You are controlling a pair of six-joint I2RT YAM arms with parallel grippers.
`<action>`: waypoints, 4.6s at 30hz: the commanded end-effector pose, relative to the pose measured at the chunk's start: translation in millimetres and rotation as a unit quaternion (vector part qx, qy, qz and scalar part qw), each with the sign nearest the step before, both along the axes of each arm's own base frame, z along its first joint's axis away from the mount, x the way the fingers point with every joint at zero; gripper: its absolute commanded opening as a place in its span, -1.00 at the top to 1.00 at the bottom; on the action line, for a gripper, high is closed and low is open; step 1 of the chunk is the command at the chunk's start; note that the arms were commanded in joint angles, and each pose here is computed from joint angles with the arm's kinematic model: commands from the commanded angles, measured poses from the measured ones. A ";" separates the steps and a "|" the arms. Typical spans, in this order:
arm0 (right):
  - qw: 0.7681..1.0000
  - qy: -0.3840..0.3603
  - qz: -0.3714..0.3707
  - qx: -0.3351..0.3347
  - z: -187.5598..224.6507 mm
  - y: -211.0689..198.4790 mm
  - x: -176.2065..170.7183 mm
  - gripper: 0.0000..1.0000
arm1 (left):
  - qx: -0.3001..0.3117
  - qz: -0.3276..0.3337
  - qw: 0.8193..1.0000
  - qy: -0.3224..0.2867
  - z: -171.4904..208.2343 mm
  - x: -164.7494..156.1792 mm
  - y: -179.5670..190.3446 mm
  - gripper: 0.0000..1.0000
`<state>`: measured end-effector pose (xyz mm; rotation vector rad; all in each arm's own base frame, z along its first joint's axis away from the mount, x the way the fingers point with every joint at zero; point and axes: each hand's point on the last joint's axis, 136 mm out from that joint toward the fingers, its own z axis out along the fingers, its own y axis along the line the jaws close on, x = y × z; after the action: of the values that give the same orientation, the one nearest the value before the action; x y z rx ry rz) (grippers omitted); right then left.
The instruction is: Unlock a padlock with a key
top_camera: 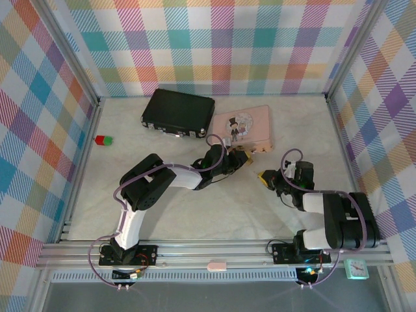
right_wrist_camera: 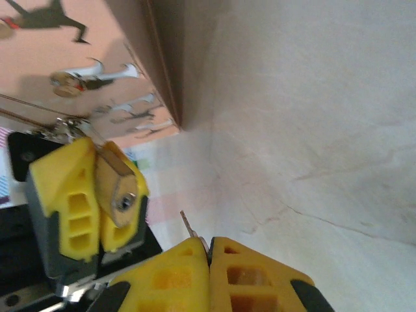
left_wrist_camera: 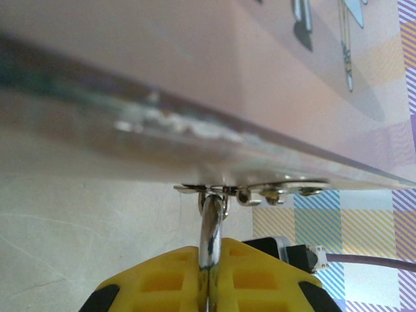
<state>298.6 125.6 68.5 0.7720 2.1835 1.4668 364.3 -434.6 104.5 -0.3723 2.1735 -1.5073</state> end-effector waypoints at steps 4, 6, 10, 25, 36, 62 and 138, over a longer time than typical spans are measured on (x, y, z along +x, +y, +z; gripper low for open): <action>0.997 -0.064 0.006 0.044 32.6 4.8 11.0 1.00 | -0.046 0.014 0.999 -0.023 33.3 8.2 1.1 1.00; 0.997 -0.066 0.007 0.043 32.9 4.9 10.2 1.00 | -0.047 0.013 0.999 -0.024 33.7 9.4 0.8 1.00; 0.996 -0.070 0.011 0.046 35.9 5.9 10.1 1.00 | -0.052 0.014 0.998 -0.024 36.1 10.9 0.1 1.00; 0.998 -0.046 0.022 0.042 24.4 9.4 8.5 1.00 | -0.072 0.021 0.997 -0.028 50.3 14.5 -1.4 1.00; 0.997 -0.061 0.023 0.046 33.2 11.5 14.8 1.00 | -0.077 0.016 0.996 -0.032 55.7 13.1 -4.9 1.00; 0.988 -0.130 0.046 0.068 48.5 24.4 27.9 1.00 | -0.114 0.002 0.993 -0.015 67.1 2.6 -14.7 1.00; 0.957 0.069 -0.050 0.276 87.6 27.4 55.7 1.00 | -0.114 -0.091 0.971 -0.191 50.0 -39.0 -29.4 1.00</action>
<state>338.6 153.6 128.5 1.3893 1.8321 2.0702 373.2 -435.3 153.1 -0.1380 1.7472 -1.6769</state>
